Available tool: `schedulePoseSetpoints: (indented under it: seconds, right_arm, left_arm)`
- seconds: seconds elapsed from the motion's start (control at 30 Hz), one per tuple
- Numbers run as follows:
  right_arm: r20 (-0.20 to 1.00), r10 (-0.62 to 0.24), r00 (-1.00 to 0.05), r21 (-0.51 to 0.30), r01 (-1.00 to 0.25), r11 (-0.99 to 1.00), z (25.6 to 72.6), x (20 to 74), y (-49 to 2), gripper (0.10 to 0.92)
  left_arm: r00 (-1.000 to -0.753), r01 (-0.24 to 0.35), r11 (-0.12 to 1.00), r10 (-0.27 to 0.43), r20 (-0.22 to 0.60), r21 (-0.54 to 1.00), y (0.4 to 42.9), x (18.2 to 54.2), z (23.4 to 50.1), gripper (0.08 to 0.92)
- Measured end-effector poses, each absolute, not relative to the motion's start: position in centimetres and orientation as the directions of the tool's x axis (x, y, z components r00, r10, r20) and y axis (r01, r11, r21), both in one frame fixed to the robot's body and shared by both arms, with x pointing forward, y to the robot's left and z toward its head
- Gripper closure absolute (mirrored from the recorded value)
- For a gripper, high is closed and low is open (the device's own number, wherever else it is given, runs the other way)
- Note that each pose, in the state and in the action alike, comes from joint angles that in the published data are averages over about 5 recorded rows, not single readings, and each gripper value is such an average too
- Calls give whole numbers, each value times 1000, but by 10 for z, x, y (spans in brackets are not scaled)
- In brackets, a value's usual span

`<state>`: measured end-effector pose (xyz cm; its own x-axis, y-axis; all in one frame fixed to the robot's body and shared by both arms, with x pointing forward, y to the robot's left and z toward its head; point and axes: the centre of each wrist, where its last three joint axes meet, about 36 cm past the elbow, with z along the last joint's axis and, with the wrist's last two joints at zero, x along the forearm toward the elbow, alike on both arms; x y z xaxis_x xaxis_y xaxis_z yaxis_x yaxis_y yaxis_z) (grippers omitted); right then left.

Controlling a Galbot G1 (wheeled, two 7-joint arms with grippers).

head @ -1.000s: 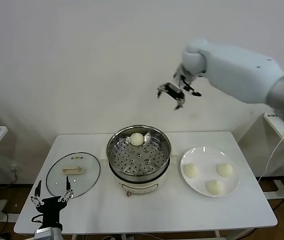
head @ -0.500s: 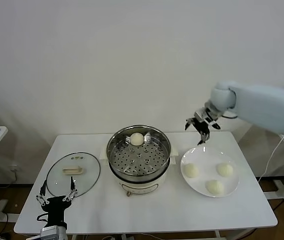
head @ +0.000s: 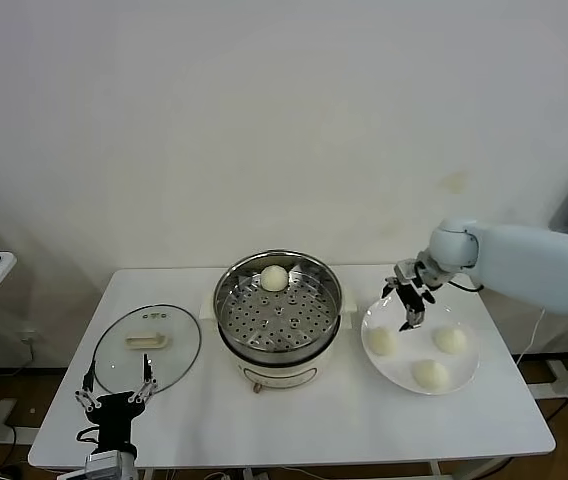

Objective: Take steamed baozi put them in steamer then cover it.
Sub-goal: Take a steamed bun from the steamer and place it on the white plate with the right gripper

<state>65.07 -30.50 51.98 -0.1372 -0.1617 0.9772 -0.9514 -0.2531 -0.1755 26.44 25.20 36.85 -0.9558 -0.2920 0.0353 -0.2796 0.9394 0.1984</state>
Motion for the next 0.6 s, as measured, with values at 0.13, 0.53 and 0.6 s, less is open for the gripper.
schedulePoseSetpoints:
  seconds: [0.13, 0.53, 0.6]
  right_arm:
    - [980, -161, -120, -156, -959, -236, 505, 648, -303, 200]
    - [982, -154, -111, -142, -967, -212, 475, 650, -299, 200]
    - [982, -153, -113, -143, -967, -209, 471, 651, -298, 200]
  left_arm:
    - [-956, -280, 939, -292, 34, 200, 253, 265, 369, 177]
    - [-954, -287, 937, -299, 33, 198, 254, 265, 369, 177]
    - [-953, -289, 937, -301, 33, 198, 254, 265, 369, 177]
